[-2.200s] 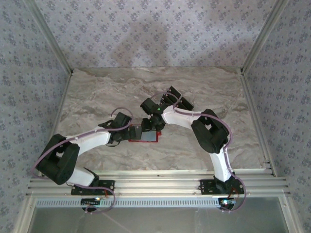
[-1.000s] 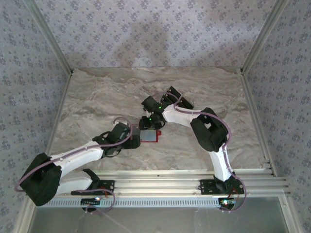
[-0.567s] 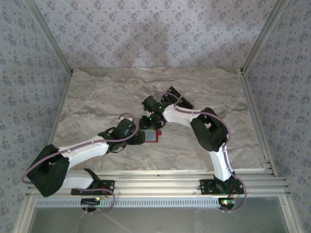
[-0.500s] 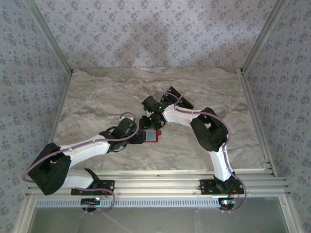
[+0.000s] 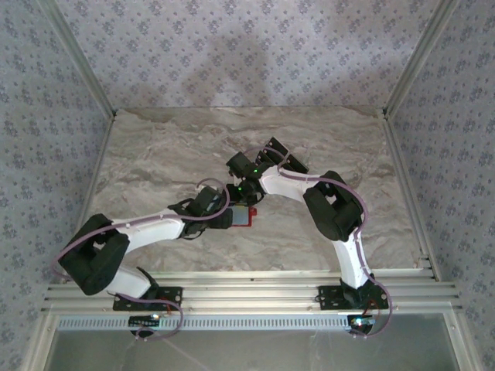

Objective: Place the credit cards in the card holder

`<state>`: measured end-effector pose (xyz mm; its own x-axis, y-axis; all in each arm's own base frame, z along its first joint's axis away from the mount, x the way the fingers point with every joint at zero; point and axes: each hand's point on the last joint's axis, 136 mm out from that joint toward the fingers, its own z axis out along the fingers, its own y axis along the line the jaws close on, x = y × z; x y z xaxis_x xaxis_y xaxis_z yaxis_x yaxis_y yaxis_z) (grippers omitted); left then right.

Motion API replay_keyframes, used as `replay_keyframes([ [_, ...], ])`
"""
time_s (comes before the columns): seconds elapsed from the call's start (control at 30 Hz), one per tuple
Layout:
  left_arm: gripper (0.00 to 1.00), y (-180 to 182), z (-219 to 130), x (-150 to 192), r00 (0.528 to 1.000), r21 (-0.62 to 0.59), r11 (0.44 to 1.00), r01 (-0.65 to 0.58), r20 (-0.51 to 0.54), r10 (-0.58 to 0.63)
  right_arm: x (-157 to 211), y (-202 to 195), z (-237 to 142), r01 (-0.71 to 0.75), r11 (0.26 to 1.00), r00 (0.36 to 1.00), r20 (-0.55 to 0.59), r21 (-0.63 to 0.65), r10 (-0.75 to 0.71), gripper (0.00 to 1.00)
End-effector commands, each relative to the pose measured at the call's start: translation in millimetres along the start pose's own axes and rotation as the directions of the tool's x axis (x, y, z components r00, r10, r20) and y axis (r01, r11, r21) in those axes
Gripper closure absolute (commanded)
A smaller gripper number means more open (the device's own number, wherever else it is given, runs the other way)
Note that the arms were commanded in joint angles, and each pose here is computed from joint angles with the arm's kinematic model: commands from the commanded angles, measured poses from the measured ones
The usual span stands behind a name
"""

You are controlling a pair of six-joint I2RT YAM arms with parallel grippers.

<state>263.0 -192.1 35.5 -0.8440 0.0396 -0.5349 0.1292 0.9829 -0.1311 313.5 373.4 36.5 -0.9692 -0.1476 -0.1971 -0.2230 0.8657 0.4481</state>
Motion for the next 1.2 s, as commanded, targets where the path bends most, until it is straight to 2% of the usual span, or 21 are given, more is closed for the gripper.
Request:
replay_keyframes([
  [0.0, 0.03, 5.2, 1.1, -1.0, 1.000, -0.050, 0.999, -0.020, 0.001, 0.020, 8.8, -10.6, 7.0, -0.032, 0.999, 0.999, -0.037, 0.015, 0.032, 0.53],
  [0.5, 0.03, 9.1, 8.0, 5.6, 1.000, -0.070, 0.998, -0.011, -0.015, 0.010, 3.7, -2.2, -36.9, -0.070, 0.997, 0.995, 0.064, -0.035, 0.072, 0.52],
  [0.87, 0.03, 9.3, 9.1, 6.8, 1.000, -0.067, 0.998, -0.009, -0.018, 0.008, 22.2, -2.8, -21.6, -0.134, 0.989, 0.990, 0.036, -0.058, 0.136, 0.52],
  [1.17, 0.03, 9.0, 8.7, 6.4, 1.000, -0.064, 0.998, -0.006, -0.015, 0.005, 22.8, -5.1, -6.9, -0.184, 0.980, 0.982, 0.019, -0.076, 0.185, 0.52],
])
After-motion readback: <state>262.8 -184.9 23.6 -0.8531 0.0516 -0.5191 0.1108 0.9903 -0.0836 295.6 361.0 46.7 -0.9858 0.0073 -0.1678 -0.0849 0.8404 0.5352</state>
